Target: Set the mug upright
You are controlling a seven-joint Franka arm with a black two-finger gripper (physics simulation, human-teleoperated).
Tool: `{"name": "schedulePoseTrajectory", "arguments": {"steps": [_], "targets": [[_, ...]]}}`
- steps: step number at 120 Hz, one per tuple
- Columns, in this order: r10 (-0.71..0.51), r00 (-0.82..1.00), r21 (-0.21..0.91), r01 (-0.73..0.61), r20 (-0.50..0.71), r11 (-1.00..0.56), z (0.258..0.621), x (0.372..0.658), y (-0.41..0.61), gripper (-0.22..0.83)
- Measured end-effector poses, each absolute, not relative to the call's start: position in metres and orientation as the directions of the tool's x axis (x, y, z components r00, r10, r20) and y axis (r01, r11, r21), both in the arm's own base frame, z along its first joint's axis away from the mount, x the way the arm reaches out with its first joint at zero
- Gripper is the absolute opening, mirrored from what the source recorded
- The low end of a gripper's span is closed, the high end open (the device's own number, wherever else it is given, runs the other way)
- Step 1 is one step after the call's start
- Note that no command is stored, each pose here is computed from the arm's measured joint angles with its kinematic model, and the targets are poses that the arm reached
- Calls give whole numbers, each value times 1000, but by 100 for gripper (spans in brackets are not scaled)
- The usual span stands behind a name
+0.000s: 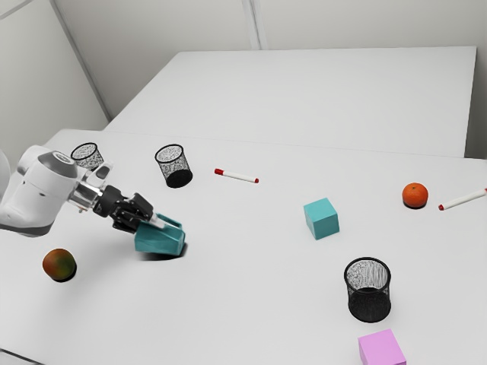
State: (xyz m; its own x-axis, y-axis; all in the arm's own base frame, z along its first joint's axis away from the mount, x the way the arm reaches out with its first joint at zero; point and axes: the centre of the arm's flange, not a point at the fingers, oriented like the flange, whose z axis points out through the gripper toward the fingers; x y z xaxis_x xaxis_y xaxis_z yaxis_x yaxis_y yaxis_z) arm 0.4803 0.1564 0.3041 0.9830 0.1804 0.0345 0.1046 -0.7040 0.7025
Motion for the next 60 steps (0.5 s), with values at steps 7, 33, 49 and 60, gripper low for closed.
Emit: {"name": "schedulePoseTrajectory", "arguments": {"steps": [7,33,49,60], "targets": [[176,984,703,97,40,-705,304,480,156,4],[155,985,693,61,74,-718,314,481,156,-8],[135,984,681,22,114,-732,331,482,153,-13],[106,984,665,-17,144,-747,347,486,145,-14]]}}
